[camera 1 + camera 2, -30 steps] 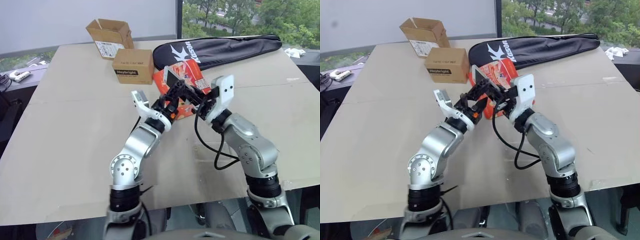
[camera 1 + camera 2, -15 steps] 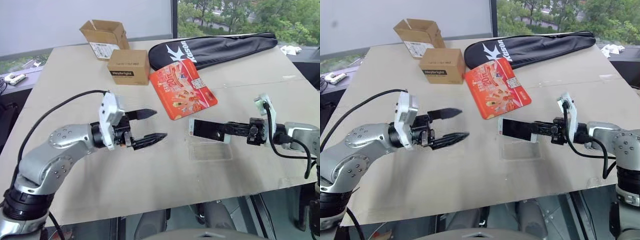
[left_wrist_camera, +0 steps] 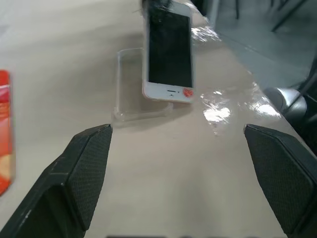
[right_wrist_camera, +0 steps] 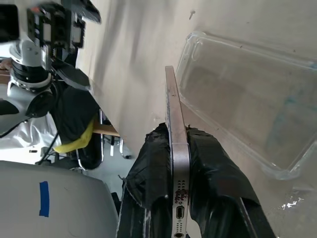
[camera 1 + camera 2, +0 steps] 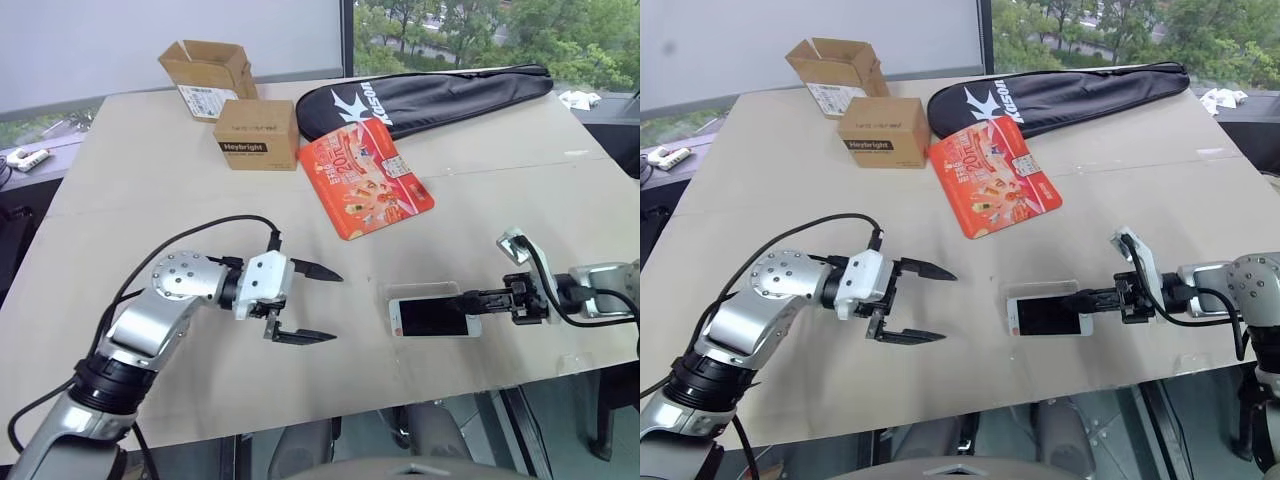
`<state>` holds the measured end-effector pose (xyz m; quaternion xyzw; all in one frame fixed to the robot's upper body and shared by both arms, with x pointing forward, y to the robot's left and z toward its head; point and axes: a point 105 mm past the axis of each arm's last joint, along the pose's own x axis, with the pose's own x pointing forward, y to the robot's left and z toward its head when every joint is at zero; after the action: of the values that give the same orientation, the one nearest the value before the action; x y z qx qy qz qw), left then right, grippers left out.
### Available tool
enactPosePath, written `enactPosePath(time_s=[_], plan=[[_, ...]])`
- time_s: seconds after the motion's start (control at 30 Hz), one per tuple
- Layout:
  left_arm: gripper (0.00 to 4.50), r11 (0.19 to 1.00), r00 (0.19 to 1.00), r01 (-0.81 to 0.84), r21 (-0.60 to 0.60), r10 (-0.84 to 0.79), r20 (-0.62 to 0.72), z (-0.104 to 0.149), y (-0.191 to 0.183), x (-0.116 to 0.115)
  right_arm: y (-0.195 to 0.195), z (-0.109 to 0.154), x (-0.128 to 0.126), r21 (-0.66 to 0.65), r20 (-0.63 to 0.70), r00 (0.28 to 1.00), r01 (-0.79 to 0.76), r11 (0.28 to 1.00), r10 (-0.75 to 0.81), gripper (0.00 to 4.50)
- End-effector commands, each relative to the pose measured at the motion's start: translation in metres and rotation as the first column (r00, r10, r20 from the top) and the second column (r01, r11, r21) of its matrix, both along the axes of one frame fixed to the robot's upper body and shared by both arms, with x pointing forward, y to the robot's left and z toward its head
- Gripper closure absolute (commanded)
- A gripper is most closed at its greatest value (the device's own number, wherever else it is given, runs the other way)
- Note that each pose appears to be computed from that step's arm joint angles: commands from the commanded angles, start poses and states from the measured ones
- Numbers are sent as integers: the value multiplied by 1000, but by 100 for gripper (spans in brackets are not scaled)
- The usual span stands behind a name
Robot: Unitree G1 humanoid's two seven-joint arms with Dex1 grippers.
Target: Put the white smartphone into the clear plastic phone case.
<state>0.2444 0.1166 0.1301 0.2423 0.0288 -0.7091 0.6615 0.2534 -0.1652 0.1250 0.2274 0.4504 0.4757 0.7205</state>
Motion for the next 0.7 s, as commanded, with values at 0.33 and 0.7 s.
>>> enactPosePath(time_s=[0.33, 0.7], plan=[[5, 998, 998, 53, -45, -51, 43, 4, -15, 12, -15, 25, 21, 61, -49, 995, 88, 994, -85, 450], [5, 993, 1000, 20, -116, -21, -10, 4, -24, 20, -23, 29, 26, 59, -66, 991, 119, 991, -115, 450]])
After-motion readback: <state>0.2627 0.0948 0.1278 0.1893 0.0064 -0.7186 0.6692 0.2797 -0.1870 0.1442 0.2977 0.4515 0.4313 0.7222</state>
